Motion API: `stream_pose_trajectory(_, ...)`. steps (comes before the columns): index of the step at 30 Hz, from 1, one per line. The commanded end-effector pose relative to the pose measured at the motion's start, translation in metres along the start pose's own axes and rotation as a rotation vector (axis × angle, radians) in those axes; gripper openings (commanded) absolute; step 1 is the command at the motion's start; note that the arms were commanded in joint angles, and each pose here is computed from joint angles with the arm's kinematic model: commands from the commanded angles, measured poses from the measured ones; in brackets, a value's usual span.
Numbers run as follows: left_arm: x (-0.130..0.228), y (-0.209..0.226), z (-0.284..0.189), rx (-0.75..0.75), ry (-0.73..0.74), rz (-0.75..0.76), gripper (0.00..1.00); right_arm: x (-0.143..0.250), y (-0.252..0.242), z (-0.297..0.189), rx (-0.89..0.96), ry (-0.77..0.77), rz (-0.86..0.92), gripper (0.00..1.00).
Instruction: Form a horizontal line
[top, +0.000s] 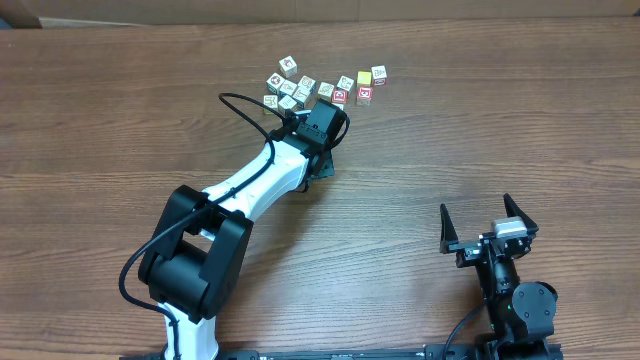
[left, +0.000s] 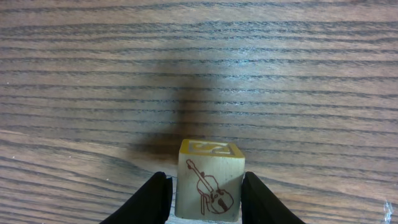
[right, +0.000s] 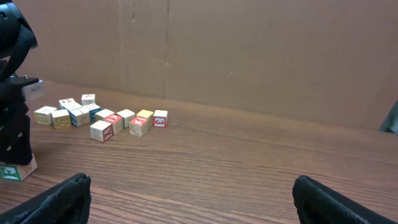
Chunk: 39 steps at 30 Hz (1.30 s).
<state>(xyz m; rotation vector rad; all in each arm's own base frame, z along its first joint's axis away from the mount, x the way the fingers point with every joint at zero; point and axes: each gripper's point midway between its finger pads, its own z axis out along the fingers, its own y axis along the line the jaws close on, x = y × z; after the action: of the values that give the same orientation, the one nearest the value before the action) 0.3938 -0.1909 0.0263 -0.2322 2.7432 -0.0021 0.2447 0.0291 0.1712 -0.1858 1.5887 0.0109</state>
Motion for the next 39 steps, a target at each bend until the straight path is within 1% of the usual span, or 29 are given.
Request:
stream_pose_trajectory(1,0.005,-0.001,0.003,-0.015,0.0,0.034,0.35,0.001,0.002,0.0,-0.01,-0.006,-0.002,1.0)
stream_pose_trajectory(5,0.004,-0.001,0.003,-0.015,0.0,0.034,0.39,0.001,0.002,0.0,-0.01,-0.006,-0.002,1.0)
stream_pose_trajectory(7,0.004,-0.001,0.003,-0.014,-0.001,0.033,0.39,0.001,0.002,0.0,-0.01,-0.006,-0.001,1.0)
stream_pose_trajectory(11,0.004,-0.002,0.003,-0.013,-0.002,0.034,0.43,0.001,0.002,0.0,-0.01,-0.006,-0.001,1.0)
stream_pose_trajectory(13,0.004,-0.002,0.003,-0.013,-0.003,0.033,0.42,0.001,0.002,0.0,-0.01,-0.006,-0.001,1.0)
stream_pose_trajectory(15,0.003,-0.002,0.003,-0.012,-0.004,0.033,0.44,0.001,0.002,0.0,-0.01,-0.006,-0.002,1.0)
stream_pose_trajectory(19,0.003,-0.002,0.003,-0.011,-0.005,0.032,0.45,0.001,0.002,0.0,-0.01,-0.006,-0.002,1.0)
stream_pose_trajectory(20,0.003,-0.002,0.003,-0.011,-0.005,0.033,0.44,0.001,0.002,0.0,-0.009,-0.006,-0.002,1.0)
stream_pose_trajectory(24,-0.004,-0.005,-0.001,0.0,-0.019,0.063,0.32,0.001,0.002,0.0,-0.01,-0.006,-0.002,1.0)
stream_pose_trajectory(29,-0.027,-0.017,-0.028,0.025,-0.054,0.086,0.33,0.001,0.002,0.0,-0.01,-0.006,-0.002,1.0)
stream_pose_trajectory(30,-0.033,-0.019,-0.035,0.031,-0.064,0.097,0.33,0.001,0.002,0.0,-0.01,-0.006,-0.002,1.0)
stream_pose_trajectory(32,-0.046,-0.025,-0.048,0.038,-0.09,0.135,0.39,0.001,0.002,0.0,-0.01,-0.006,-0.002,1.0)
stream_pose_trajectory(34,-0.06,-0.03,-0.061,0.05,-0.118,0.179,0.57,0.001,0.002,0.0,-0.01,-0.006,-0.001,1.0)
stream_pose_trajectory(35,-0.064,-0.033,-0.065,0.055,-0.127,0.189,0.62,0.001,0.002,0.0,-0.01,-0.006,-0.002,1.0)
stream_pose_trajectory(37,-0.07,-0.035,-0.074,0.06,-0.137,0.197,0.62,0.001,0.002,0.0,-0.01,-0.006,-0.002,1.0)
stream_pose_trajectory(39,-0.071,-0.033,-0.076,0.057,-0.132,0.194,0.6,0.001,0.002,0.0,-0.009,-0.006,-0.002,1.0)
